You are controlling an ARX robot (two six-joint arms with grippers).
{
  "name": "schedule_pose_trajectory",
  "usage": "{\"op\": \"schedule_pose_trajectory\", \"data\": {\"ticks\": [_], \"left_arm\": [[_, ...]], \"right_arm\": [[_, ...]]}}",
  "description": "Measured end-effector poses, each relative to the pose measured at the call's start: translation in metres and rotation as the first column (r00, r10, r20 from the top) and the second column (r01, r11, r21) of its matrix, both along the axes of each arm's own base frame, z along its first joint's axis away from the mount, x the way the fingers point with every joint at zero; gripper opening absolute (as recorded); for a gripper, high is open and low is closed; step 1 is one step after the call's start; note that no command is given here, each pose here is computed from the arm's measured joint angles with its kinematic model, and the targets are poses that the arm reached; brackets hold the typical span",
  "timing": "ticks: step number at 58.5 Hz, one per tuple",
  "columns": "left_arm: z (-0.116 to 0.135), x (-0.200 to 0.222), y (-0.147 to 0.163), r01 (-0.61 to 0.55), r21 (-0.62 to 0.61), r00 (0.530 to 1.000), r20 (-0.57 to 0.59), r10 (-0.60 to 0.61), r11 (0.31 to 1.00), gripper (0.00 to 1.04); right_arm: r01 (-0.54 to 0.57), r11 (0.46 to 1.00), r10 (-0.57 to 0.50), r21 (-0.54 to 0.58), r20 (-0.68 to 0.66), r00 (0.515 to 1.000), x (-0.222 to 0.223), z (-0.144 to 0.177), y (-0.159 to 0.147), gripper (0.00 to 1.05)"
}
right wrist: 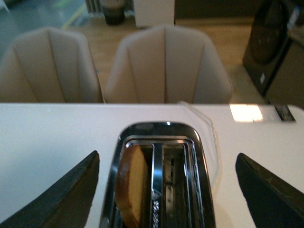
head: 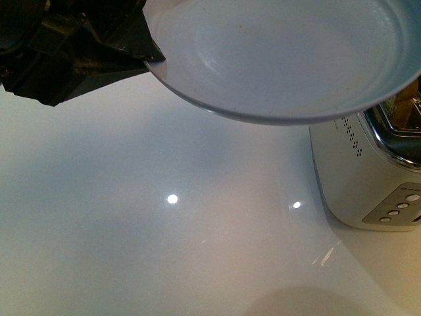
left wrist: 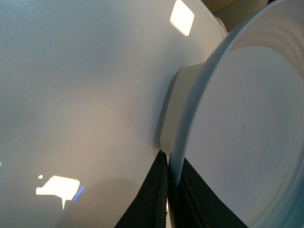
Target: Left arm holds plate, right arm toasts bread
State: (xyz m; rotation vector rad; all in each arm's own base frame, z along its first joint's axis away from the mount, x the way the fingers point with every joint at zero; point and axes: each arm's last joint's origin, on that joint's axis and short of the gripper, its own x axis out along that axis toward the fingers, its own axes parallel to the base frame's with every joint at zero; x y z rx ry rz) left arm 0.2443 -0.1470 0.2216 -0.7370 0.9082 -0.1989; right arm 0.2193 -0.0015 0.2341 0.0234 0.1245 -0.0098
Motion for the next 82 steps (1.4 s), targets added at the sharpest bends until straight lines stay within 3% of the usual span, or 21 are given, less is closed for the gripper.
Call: {"op": "schedule_pose_trajectory", "data": {"ticks": [7, 27, 82], "left_arm": [[0.0, 0.0, 0.0, 0.001, -0.001, 1.0, -0.001, -0.001, 1.0, 0.03], [0.0, 0.0, 0.0, 0.001, -0.001, 1.0, -0.001, -0.001, 1.0, 0.03], [0.0, 0.0, 0.0, 0.001, -0.001, 1.0, -0.001, -0.001, 1.0, 0.03]], "right_arm": [[-0.007, 1.0, 0.008, -0.014, 0.126, 0.992, -0.021, -0.011, 0.001, 0.53], [-0.007, 1.0, 0.009, -0.021, 0.119, 0.993, -0.052, -0.038, 0.001, 0.02], [-0.006, 1.0, 0.009, -0.02, 0.142, 0.99, -0.097, -0.062, 0.001, 0.02]]}}
